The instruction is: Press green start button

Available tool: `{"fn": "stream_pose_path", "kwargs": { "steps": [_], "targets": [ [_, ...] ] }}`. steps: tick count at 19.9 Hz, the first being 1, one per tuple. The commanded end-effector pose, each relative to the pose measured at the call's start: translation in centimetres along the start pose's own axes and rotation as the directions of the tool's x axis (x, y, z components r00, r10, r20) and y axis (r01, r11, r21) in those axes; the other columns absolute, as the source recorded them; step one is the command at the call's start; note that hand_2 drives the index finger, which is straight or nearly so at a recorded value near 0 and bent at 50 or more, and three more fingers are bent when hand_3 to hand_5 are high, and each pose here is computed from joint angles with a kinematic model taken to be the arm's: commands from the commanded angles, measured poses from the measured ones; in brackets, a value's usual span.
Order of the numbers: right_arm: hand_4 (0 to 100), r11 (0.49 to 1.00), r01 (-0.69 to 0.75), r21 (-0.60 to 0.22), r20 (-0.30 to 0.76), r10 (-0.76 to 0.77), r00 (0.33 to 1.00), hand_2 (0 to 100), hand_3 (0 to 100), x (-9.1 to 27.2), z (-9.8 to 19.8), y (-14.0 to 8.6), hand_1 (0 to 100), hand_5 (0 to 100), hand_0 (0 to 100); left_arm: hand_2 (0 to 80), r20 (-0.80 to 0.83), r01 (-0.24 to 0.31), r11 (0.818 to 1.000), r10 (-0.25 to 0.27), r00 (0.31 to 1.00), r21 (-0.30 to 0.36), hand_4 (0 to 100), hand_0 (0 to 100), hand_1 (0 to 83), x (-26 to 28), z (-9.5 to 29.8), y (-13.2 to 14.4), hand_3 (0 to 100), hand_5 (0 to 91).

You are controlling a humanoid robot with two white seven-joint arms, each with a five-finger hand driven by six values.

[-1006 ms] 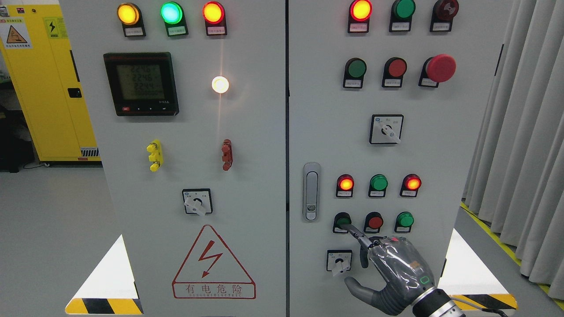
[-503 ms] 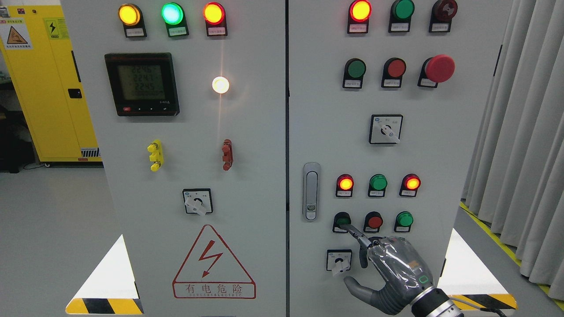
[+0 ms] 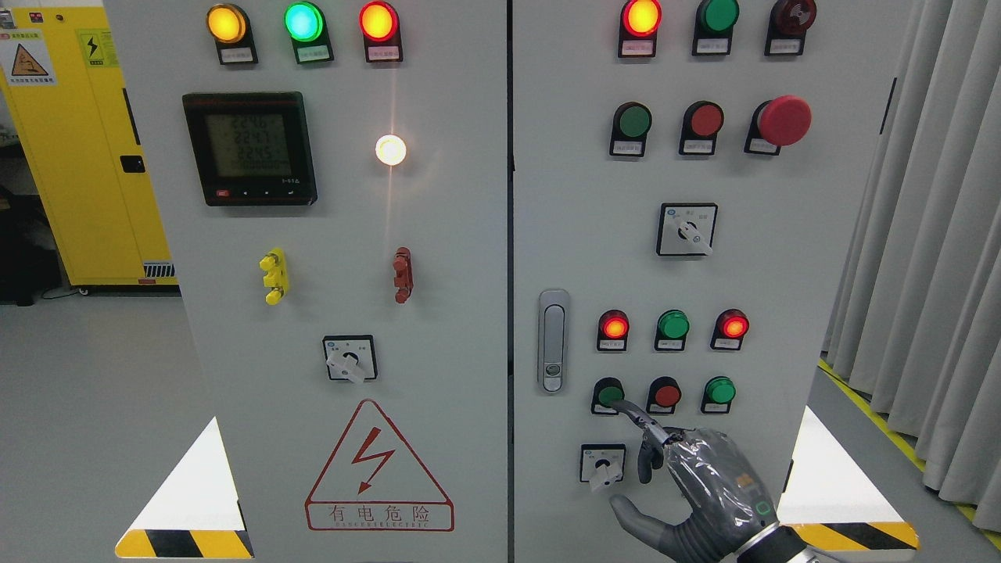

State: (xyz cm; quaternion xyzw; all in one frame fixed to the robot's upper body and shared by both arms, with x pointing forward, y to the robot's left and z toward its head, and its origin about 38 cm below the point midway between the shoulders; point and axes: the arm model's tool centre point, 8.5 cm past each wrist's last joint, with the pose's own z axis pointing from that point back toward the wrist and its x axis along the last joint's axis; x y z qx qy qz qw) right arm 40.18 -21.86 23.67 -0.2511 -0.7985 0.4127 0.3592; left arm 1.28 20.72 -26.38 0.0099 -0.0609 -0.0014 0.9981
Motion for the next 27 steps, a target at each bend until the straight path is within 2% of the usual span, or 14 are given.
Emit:
{"fn": "stream_pose_path", "kwargs": {
  "steps": [1,3,4,5,8,9,10,11,12,16,27],
  "targets": [
    [61,0.936,0.344,-0.078,0.095,-0.336,0.937,3,62,1.7,2.4,-0.8,66,49,42,0.0,0.043,0.000,1.000,0.000,0.999,-0.004,0,12,55.6,2.0,-0.2,-0.1,0,0.0],
    [44,0.875,0.483,-0.030,0.102,-0.478,0.872,2,39,2.1,3.9,0.6,66,35,44,0.0,0.043,0.000,1.000,0.000,0.999,-0.004,0,12,55.6,2.0,-0.2,-0.1,0,0.0],
    [41,0.842,0.539,-0.024,0.090,-0.535,0.840,1,35,2.2,4.6,1.1,65,31,45,0.0,0.043,0.000,1.000,0.000,0.999,-0.004,0,12,55.6,2.0,-0.2,-0.1,0,0.0],
    [29,0.808,0.588,-0.025,0.072,-0.586,0.807,0,21,2.3,5.3,1.6,64,23,47,0.0,0.043,0.000,1.000,0.000,0.999,-0.004,0,12,55.6,2.0,-0.2,-0.1,0,0.0],
    [23,0.686,0.727,-0.025,0.062,-0.725,0.686,0,14,3.3,6.5,2.2,62,15,48,0.0,0.043,0.000,1.000,0.000,0.999,-0.004,0,12,55.6,2.0,-0.2,-0.1,0,0.0],
    [14,0.647,0.762,-0.027,0.068,-0.759,0.647,0,4,3.7,6.8,2.1,59,7,50,0.0,0.043,0.000,1.000,0.000,0.999,-0.004,0,12,55.6,2.0,-0.2,-0.1,0,0.0],
    [14,0.612,0.790,-0.030,0.068,-0.788,0.613,0,4,3.9,7.2,2.1,59,7,49,0.0,0.043,0.000,1.000,0.000,0.999,-0.004,0,12,55.6,2.0,-0.2,-0.1,0,0.0],
    [5,0.588,0.809,-0.030,0.067,-0.806,0.588,0,0,4.0,7.5,2.2,56,0,43,0.0,0.043,0.000,1.000,0.000,0.999,-0.004,0,12,55.6,2.0,-0.2,-0.1,0,0.0],
    [1,0.572,0.820,-0.028,0.068,-0.817,0.573,0,0,4.1,7.5,2.3,54,0,39,0.0,0.043,0.000,1.000,0.000,0.999,-0.004,0,12,55.6,2.0,-0.2,-0.1,0,0.0],
    [0,0.558,0.829,0.044,0.046,-0.830,0.556,0,0,4.9,8.3,3.5,50,0,34,0.0,0.043,0.000,1.000,0.000,0.999,-0.004,0,12,55.6,2.0,-0.2,-0.1,0,0.0],
    [0,0.541,0.840,0.040,0.025,-0.841,0.541,0,0,4.9,8.8,4.2,48,0,30,0.0,0.043,0.000,1.000,0.000,0.999,-0.004,0,12,55.6,2.0,-0.2,-0.1,0,0.0]
  ]
}}
